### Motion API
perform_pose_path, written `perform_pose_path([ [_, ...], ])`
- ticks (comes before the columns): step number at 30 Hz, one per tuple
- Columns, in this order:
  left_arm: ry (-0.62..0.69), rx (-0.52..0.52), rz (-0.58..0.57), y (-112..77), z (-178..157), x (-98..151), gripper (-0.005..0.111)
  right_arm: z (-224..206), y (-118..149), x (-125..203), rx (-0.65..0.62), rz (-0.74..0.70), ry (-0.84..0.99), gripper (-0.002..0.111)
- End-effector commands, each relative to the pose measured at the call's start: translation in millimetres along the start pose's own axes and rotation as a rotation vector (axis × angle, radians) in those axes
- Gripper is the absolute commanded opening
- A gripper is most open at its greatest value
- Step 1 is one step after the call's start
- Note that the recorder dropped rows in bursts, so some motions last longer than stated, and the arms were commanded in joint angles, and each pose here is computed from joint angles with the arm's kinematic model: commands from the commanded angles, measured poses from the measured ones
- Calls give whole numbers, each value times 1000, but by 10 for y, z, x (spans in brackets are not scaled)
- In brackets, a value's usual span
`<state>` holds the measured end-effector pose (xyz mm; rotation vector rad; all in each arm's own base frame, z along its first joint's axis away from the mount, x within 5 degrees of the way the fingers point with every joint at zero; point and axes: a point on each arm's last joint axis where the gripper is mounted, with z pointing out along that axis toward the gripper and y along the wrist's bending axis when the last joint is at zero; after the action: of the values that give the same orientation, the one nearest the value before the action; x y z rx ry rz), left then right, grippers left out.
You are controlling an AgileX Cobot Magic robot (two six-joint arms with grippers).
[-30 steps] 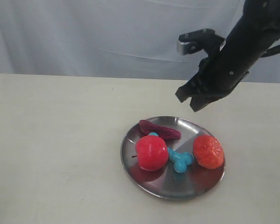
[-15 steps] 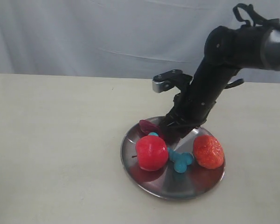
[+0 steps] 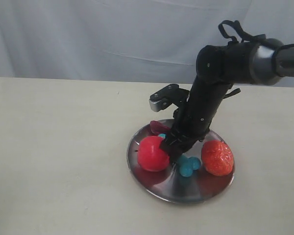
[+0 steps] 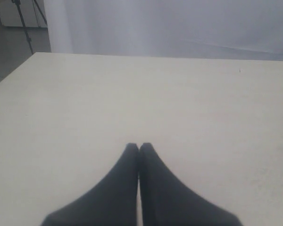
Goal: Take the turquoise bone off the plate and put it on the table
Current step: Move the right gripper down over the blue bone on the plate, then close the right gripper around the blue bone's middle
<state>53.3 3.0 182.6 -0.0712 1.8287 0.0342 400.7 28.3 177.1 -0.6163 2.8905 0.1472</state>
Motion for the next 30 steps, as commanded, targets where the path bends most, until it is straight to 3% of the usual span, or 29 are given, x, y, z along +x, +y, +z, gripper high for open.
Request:
perform_pose_path([
  [1, -4, -3, -10, 1, 2, 3, 0, -10, -43, -32, 31, 18, -39, 51],
  [18, -4, -3, -10, 1, 2, 3, 0, 37, -72, -49, 53, 24, -52, 51],
  [30, -4, -3, -10, 1, 2, 3, 0, 609, -150, -17, 38, 49, 19, 51],
])
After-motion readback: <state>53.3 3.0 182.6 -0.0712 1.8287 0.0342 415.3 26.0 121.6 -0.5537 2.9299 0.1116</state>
